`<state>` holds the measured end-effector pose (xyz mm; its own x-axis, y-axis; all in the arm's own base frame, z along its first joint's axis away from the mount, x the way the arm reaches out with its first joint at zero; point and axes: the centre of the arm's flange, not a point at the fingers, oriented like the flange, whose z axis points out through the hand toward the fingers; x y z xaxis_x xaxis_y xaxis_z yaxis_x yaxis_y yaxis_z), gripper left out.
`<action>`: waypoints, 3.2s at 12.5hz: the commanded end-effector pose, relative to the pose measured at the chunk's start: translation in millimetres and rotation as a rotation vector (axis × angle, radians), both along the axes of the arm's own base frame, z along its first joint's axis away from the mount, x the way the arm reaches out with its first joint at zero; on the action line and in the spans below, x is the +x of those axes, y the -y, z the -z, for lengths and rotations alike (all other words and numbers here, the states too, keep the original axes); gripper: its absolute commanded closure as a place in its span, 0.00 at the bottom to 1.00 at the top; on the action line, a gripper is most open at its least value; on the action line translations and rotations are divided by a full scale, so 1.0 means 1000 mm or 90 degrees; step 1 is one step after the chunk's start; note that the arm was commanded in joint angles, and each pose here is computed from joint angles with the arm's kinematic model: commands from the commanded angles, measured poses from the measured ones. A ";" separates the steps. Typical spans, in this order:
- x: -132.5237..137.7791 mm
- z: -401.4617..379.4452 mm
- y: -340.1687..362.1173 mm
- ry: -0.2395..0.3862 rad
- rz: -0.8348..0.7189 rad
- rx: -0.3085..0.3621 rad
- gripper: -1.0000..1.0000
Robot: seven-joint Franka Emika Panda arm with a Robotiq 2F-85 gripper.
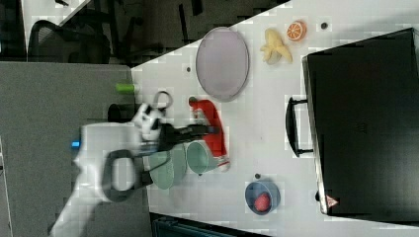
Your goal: Pick Ketchup from the table and place it in strainer.
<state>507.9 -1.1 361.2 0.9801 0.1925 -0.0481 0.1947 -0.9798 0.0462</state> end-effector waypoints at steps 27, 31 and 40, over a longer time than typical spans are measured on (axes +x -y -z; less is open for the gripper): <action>-0.059 0.080 -0.396 -0.044 0.211 0.207 0.41; -0.056 0.109 -0.391 -0.055 0.211 0.201 0.06; -0.013 -0.020 -0.319 0.039 0.339 0.137 0.00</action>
